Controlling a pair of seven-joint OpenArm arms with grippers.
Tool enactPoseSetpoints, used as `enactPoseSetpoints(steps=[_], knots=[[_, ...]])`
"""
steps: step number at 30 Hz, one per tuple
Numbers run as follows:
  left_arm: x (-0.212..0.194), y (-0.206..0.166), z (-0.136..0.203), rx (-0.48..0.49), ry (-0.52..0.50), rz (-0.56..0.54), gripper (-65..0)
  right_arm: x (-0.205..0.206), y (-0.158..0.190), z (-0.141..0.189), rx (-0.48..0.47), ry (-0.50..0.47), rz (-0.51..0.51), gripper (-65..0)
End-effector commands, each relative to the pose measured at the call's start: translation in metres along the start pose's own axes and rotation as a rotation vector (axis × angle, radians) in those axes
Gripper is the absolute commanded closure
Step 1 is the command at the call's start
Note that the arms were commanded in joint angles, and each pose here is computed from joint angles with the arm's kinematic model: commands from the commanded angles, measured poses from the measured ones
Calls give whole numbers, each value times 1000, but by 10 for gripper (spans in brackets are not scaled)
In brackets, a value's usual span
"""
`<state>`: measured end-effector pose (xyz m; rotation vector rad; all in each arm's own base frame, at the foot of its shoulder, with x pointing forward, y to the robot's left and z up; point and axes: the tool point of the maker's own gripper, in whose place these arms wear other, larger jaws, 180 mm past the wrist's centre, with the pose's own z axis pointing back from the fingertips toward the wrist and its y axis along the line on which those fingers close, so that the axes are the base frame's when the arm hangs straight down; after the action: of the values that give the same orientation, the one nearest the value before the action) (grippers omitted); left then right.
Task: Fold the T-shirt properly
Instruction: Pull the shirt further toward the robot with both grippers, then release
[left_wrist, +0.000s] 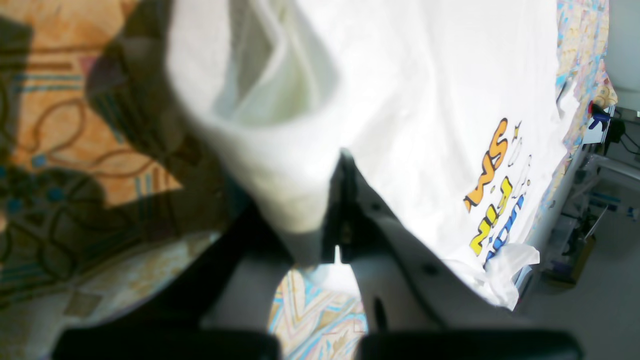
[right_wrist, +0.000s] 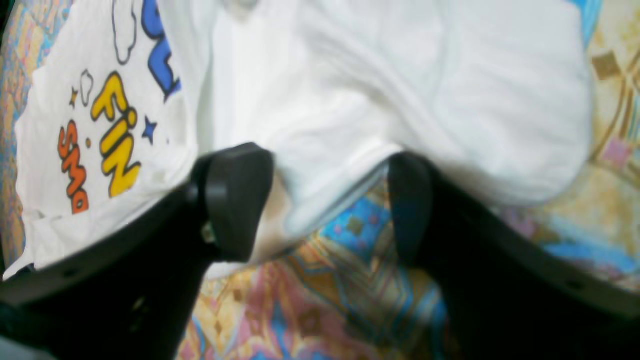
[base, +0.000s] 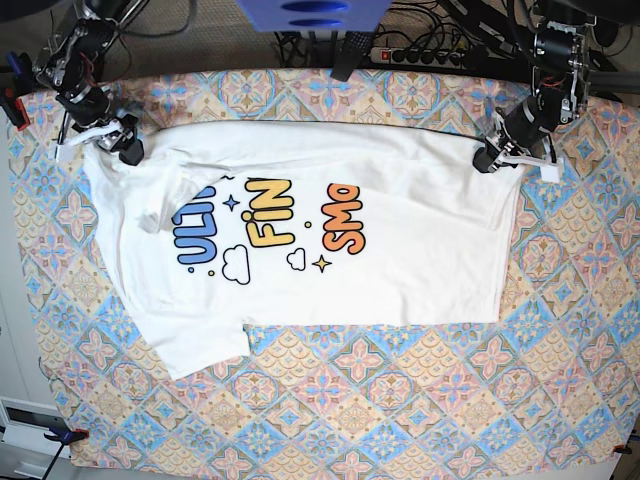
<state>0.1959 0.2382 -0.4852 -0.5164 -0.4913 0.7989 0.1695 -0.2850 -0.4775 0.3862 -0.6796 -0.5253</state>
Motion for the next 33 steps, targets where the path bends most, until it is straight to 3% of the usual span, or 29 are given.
enactPoseSetpoints(steps=[1, 4, 10, 11, 17, 27, 33], knots=[[3, 14, 5, 61, 1, -18, 0, -10, -21, 7, -82, 61, 6, -399], [2, 16, 5, 64, 3, -19, 0, -9, -23, 9, -86, 60, 9, -328], [-4, 23, 8, 78, 14, -15, 0, -7, -31, 15, -107, 46, -4, -24], [-8, 27, 10, 87, 21, -13, 0, -6, -35, 18, -118, 42, -14, 0], [-13, 39, 20, 115, 36, -27, 0, -19, -53, 41, -173, 58, -18, 0], [-42, 41, 45, 113, 83, -72, 0, -32, -66, 80, -237, 97, 63, 0], [-53, 48, 50, 130, 110, -71, 0, -33, -64, 84, -239, 101, 78, -25]])
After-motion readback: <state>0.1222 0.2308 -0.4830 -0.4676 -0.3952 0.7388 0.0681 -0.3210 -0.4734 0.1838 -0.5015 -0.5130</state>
